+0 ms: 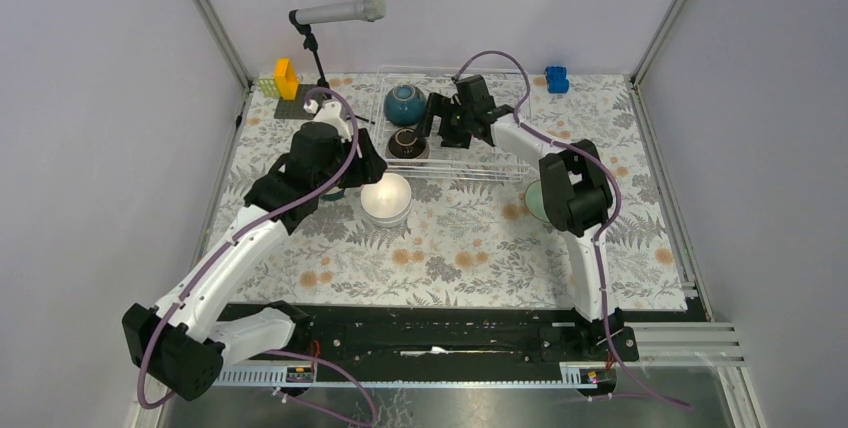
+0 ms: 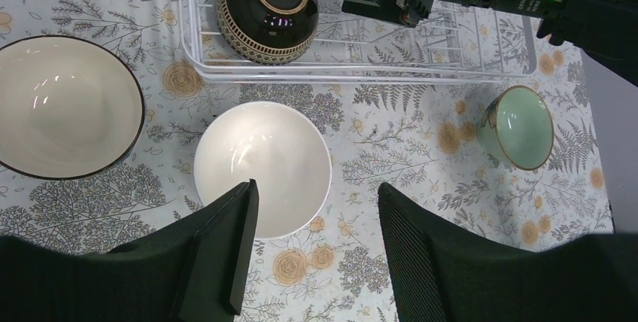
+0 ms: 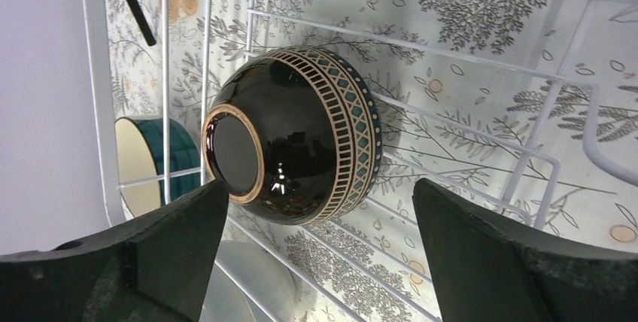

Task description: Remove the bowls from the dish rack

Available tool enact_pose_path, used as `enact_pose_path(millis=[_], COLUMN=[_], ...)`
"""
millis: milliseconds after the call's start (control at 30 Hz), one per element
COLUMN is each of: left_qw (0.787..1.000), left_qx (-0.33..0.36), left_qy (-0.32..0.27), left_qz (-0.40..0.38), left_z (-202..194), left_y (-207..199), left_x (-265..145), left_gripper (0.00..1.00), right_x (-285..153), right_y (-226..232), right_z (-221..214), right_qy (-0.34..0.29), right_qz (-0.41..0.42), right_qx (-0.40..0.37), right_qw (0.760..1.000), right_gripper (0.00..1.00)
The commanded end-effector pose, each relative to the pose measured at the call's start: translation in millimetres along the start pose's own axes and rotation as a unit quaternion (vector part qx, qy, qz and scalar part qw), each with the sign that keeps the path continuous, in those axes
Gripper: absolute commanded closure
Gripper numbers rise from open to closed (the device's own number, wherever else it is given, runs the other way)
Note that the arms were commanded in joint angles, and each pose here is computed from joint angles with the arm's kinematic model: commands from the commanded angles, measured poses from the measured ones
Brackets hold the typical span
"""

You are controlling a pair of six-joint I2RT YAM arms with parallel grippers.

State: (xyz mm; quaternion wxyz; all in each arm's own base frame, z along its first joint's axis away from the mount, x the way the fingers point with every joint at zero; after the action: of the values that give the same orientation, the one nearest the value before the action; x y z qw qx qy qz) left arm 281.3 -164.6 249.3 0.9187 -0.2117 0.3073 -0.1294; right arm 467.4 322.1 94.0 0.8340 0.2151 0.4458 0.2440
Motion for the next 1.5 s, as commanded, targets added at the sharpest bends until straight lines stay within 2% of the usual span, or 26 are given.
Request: enact_pose_path(millis=[0, 300, 533, 800, 1100, 1300, 1467], left_qw=[0.999, 0.999, 0.999, 0.999, 0.997, 0.994, 0.992], left_qx=[-0.005, -0.009, -0.014, -0.016, -0.058, -0.076, -0.076], left_qy=[-0.036, -0.035, -0.034, -0.035, -0.057, -0.077, -0.087], left_qz=[-0.026, -0.015, -0.009, -0.002, 0.001, 0.009, 0.044], left_z=[16.2, 14.8, 13.3, 12.6, 23.2, 35.9, 48.1], left_y=[-9.9, -4.4, -0.1, 4.9, 12.7, 21.0, 34.8], left_x=[-8.6, -5.9, 0.0, 3.6, 19.3, 39.0, 59.6], left_gripper=[0.35, 0.35, 0.35, 0.35, 0.35, 0.35, 0.35], right_x=[19.0, -10.4, -7.8, -6.5, 14.0, 26.0, 28.6], right_y=[5.2, 8.0, 31.3, 37.5, 26.7, 21.8, 9.3], right_z=[-10.7, 17.0, 16.1, 16.7, -4.0, -8.0, -9.2], right_qy=[0.015, -0.049, -0.047, -0.050, -0.022, -0.020, -0.027], right_qz=[0.024, -0.057, -0.035, -0.049, -0.042, -0.005, -0.016], right_qx=[0.015, -0.050, -0.066, -0.080, -0.022, 0.043, 0.079], right_qw=[0.999, 0.996, 0.996, 0.994, 0.999, 0.999, 0.996], right_gripper=[0.00, 0.10, 0.11, 0.10, 0.02, 0.02, 0.00])
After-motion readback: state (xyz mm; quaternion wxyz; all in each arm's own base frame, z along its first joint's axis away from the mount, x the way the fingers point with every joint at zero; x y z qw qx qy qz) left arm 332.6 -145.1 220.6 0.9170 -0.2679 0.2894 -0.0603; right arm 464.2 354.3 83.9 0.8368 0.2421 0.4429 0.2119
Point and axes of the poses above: each gripper's point midway between its finger pads, its own x axis out along the fingers, its own y axis along the line the jaws close on, z = x × y, the point moved 2 cm from there along -x, back along the fingers, and after that the axes turned 5 degrees about -x, right-handed, at the moved point
